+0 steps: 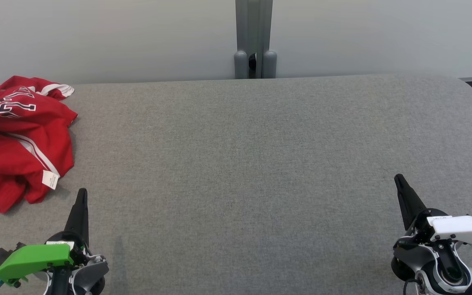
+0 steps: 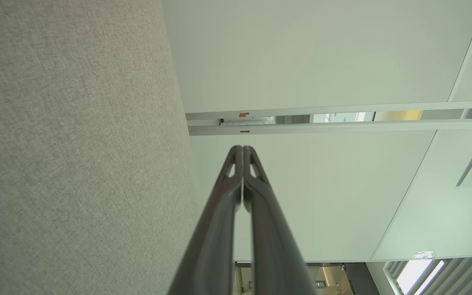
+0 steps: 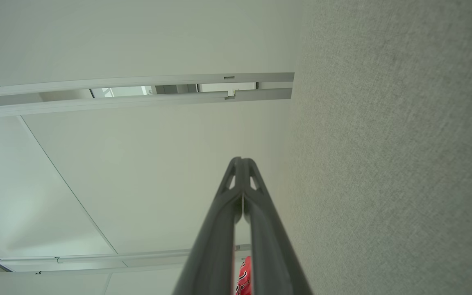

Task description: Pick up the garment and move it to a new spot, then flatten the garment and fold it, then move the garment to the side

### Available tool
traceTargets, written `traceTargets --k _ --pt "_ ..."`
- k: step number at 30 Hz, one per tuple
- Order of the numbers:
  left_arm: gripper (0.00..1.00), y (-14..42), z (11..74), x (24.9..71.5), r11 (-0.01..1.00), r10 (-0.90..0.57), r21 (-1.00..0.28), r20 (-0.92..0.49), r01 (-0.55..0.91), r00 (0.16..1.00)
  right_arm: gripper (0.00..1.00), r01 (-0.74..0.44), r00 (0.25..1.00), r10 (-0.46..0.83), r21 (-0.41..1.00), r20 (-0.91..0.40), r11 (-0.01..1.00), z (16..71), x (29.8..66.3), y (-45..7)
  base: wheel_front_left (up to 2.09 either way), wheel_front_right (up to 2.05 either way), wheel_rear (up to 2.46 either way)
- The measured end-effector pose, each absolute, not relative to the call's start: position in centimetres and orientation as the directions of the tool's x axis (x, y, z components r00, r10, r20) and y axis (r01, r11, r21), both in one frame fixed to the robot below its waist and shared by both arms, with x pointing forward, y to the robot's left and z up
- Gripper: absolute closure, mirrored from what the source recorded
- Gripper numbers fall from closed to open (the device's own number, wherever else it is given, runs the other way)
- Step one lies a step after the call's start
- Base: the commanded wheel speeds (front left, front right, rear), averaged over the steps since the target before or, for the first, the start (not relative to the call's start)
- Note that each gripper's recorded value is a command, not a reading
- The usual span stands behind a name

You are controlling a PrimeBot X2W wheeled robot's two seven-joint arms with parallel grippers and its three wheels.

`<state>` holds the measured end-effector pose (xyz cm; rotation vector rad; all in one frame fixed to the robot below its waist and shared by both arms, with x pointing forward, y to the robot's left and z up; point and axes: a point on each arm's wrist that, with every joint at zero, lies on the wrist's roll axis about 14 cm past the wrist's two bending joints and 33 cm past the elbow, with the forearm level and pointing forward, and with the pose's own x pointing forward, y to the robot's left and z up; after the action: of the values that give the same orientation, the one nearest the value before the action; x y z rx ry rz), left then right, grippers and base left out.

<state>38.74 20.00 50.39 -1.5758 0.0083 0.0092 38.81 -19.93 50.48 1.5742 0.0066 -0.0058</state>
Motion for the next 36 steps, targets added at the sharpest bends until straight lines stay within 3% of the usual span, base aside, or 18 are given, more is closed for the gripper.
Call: traceTargets --k 36 --pt "1.00 20.00 50.39 38.74 -0.005 0.001 -1.000 -0.011 -0.011 1.000 1.00 0.008 1.000 0.000 1.000 -0.008 -0.003 50.48 38.82 -19.93 0.00 0.00 0.00"
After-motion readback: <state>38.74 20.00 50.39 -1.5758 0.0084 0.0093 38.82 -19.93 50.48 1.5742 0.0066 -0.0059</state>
